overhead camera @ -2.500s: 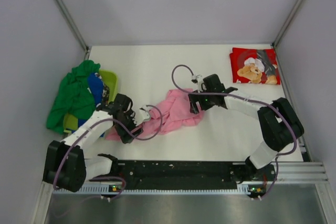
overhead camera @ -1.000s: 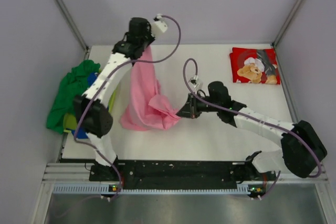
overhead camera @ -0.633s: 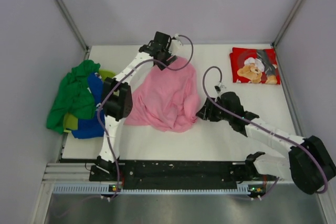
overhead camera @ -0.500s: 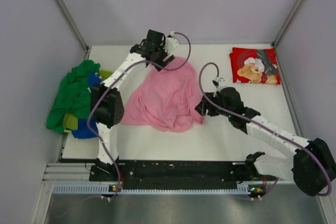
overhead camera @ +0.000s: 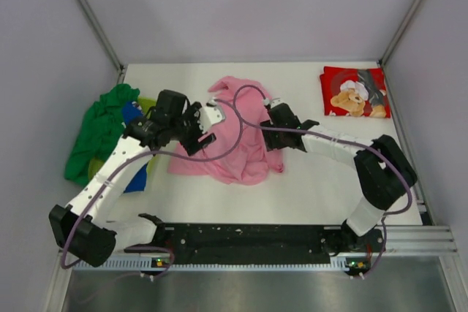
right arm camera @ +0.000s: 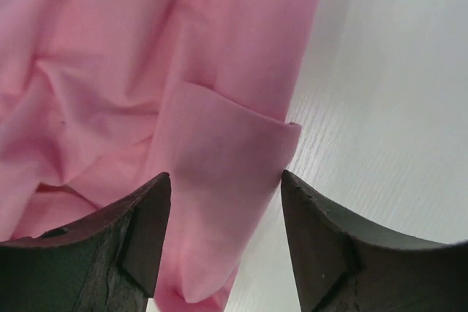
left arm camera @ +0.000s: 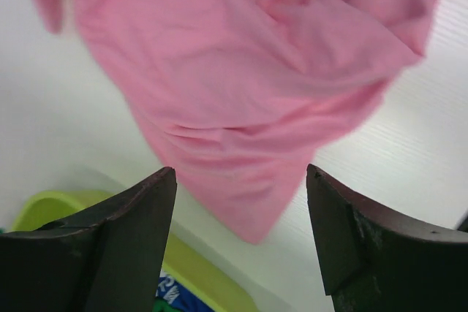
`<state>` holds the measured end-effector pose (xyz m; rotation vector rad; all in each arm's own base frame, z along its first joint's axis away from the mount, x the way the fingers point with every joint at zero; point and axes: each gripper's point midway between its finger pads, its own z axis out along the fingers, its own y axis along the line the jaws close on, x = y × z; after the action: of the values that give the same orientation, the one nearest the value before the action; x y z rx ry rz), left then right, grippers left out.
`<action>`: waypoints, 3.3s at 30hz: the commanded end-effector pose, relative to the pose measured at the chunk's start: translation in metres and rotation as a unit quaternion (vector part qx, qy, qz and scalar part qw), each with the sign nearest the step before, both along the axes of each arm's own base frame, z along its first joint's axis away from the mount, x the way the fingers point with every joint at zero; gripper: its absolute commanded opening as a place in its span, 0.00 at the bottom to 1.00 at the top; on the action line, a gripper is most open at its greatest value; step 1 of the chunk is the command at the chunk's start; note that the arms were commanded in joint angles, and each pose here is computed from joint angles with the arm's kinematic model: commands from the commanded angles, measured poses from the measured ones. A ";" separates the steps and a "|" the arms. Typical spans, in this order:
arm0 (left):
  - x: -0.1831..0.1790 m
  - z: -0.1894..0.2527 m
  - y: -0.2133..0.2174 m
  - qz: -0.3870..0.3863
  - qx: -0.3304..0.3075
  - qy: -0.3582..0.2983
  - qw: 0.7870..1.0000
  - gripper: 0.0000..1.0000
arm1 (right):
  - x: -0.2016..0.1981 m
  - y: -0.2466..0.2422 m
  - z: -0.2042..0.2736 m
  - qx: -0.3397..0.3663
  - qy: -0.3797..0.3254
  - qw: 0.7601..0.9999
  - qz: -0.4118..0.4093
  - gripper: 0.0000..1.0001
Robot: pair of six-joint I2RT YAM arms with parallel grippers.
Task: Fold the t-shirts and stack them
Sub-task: Flatten out the tshirt
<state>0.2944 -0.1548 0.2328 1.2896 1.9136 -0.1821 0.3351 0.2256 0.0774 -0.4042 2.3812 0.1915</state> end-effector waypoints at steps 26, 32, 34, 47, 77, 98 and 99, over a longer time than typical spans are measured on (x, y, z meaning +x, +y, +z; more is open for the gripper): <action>-0.010 -0.159 -0.060 -0.062 0.251 0.027 0.966 0.00 | -0.003 -0.072 0.172 0.278 -0.102 0.954 -0.042 0.00; 0.009 -0.036 -0.019 0.000 0.120 -0.008 0.993 0.00 | -0.025 -0.107 0.262 0.247 -0.229 0.939 -0.062 0.00; 0.000 -0.006 -0.007 -0.001 0.101 -0.034 0.994 0.00 | -0.039 -0.115 0.292 0.244 -0.267 0.931 -0.058 0.00; -0.150 0.157 0.018 -0.101 -0.101 -0.112 0.983 0.00 | -0.220 -0.100 0.479 0.288 -0.449 0.828 0.173 0.00; 0.182 -0.024 0.048 0.221 0.028 0.066 0.973 0.51 | 0.143 -0.144 0.145 0.067 -0.047 0.986 -0.147 0.66; -0.053 -0.183 0.023 -0.147 0.240 0.045 0.959 0.59 | 0.014 -0.240 -0.011 0.084 0.042 0.935 -0.343 0.75; -0.054 -0.192 0.026 -0.146 0.245 0.051 0.957 0.59 | 0.014 -0.235 -0.020 0.089 0.059 0.937 -0.333 0.72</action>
<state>0.2100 -0.1274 0.0495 1.9706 1.9925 -0.0513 0.3175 -0.0260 0.0606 0.5421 2.4767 -0.0330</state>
